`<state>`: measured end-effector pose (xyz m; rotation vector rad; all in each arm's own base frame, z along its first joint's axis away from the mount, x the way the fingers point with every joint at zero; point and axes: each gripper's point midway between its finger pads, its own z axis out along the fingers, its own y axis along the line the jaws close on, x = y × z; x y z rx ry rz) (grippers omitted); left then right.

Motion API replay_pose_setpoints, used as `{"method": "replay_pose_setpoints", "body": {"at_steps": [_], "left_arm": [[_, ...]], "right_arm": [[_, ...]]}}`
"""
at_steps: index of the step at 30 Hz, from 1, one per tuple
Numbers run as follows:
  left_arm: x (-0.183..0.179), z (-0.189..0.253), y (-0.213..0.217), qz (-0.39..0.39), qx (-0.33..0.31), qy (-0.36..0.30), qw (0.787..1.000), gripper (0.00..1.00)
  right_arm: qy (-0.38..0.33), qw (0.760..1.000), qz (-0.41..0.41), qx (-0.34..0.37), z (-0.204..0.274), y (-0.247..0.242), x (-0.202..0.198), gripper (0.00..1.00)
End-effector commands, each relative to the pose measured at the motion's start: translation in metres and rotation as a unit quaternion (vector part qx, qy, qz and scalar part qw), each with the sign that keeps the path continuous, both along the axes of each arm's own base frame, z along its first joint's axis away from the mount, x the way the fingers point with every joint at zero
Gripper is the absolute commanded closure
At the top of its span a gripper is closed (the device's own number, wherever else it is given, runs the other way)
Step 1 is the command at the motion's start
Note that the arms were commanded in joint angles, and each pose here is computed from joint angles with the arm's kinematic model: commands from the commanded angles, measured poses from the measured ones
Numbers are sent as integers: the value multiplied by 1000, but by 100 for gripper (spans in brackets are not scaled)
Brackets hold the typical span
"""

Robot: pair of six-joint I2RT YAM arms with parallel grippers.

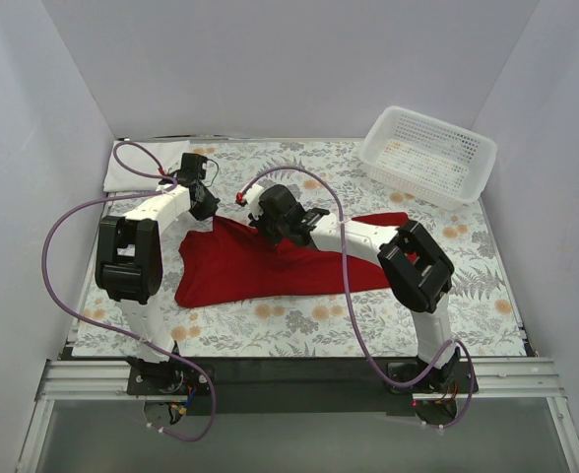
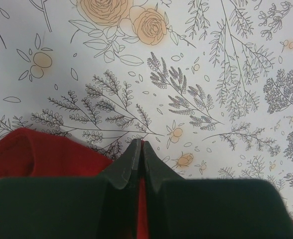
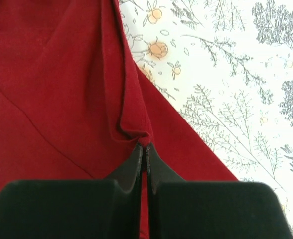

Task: Fold and stack the t-shirts
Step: Fold the tshirt

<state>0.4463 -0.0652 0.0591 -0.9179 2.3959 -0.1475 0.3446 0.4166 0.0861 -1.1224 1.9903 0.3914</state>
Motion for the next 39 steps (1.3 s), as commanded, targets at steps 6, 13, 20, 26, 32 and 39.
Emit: {"method": "replay_pose_setpoints", "body": {"at_steps": [6,13,20,26,32,39], "left_arm": [[7,26,-2,-5,-11,-28,1000,100],[6,24,-7,-13,-18,-19,1000,100],[1,31,-8,-15,-13,-22,1000,100],[-5,27,-9,-19,-8,-15,1000,100],[0,29,-17,-28,-9,-19,999,100],[4,33,-19,-28,2,-23,999,100]], "right_arm": [[-39,997,-21,57,55,-7,13,99],[-46,998,-21,42,52,-17,12,99],[-41,998,-23,32,43,-24,10,99],[-44,998,-27,30,45,-28,7,99],[-45,998,-30,28,45,-32,6,99],[-45,998,-30,26,44,-34,4,99]]}}
